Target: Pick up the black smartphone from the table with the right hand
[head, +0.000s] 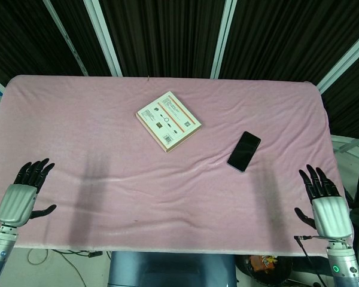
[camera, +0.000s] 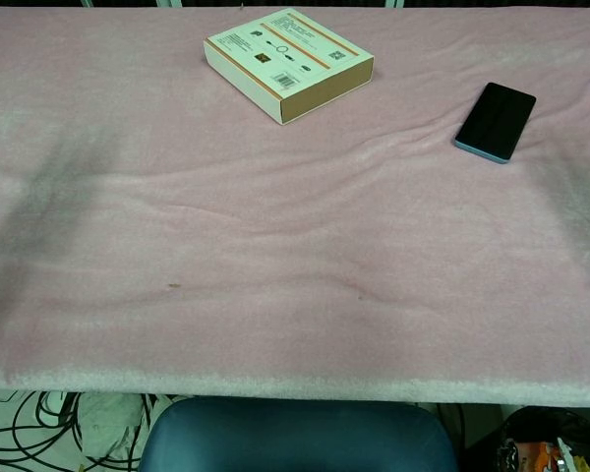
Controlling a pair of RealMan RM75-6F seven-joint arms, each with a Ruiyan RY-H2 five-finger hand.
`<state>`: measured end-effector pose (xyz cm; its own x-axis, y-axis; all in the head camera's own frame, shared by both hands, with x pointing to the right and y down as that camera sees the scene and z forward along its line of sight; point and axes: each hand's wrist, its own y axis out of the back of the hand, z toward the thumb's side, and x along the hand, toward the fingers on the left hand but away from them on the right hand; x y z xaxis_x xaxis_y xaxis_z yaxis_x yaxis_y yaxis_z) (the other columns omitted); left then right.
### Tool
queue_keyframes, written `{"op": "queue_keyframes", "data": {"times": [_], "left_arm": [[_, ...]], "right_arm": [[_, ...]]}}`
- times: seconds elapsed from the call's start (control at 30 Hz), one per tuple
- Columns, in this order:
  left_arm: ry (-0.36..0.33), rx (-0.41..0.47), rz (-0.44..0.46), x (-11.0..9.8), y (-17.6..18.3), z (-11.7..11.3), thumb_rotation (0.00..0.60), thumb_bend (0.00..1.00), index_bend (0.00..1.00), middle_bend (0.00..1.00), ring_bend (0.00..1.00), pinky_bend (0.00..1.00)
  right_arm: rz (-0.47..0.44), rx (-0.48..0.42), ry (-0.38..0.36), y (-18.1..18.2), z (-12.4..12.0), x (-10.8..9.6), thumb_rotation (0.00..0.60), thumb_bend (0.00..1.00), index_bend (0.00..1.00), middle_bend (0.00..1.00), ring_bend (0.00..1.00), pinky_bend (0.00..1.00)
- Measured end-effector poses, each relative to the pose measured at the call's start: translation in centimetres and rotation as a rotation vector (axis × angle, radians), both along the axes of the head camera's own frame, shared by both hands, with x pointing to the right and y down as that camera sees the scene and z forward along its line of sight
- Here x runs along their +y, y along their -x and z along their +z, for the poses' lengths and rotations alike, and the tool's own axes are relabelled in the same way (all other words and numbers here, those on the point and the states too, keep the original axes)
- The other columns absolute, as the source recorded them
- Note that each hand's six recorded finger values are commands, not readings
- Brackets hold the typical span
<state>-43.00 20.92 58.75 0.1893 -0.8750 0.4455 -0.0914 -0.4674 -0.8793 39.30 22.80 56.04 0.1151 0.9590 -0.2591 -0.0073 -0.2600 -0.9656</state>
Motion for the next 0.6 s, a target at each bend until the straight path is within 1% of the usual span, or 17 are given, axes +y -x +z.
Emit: {"op": "queue_keyframes", "data": {"times": [0.17, 0.3, 0.47, 0.6], "left_arm": [[0.000, -0.003, -0.009, -0.1, 0.2, 0.1, 0.600, 0.00, 0.00, 0.00, 0.00, 0.00], [0.005, -0.003, -0.018, -0.2, 0.3, 0.3, 0.600, 0.00, 0.00, 0.00, 0.00, 0.00], [0.009, 0.000, -0.021, -0.3, 0.3, 0.4, 0.600, 0.00, 0.00, 0.00, 0.00, 0.00], [0.010, 0.000, -0.023, -0.4, 0.3, 0.4, 0.600, 0.00, 0.00, 0.00, 0.00, 0.00]], "right_arm": [[-0.026, -0.021, 0.001, 0.9, 0.2, -0.9, 0.600, 0.18, 0.00, 0.00, 0.00, 0.23], [-0.058, -0.020, 0.008, 1.7, 0.9, -2.3, 0.600, 0.15, 0.00, 0.00, 0.00, 0.23], [-0.107, 0.004, 0.032, 3.4, 2.7, -5.3, 0.600, 0.14, 0.00, 0.00, 0.00, 0.23], [-0.136, 0.026, 0.065, 5.2, 4.8, -7.9, 0.600, 0.14, 0.00, 0.00, 0.00, 0.23]]}}
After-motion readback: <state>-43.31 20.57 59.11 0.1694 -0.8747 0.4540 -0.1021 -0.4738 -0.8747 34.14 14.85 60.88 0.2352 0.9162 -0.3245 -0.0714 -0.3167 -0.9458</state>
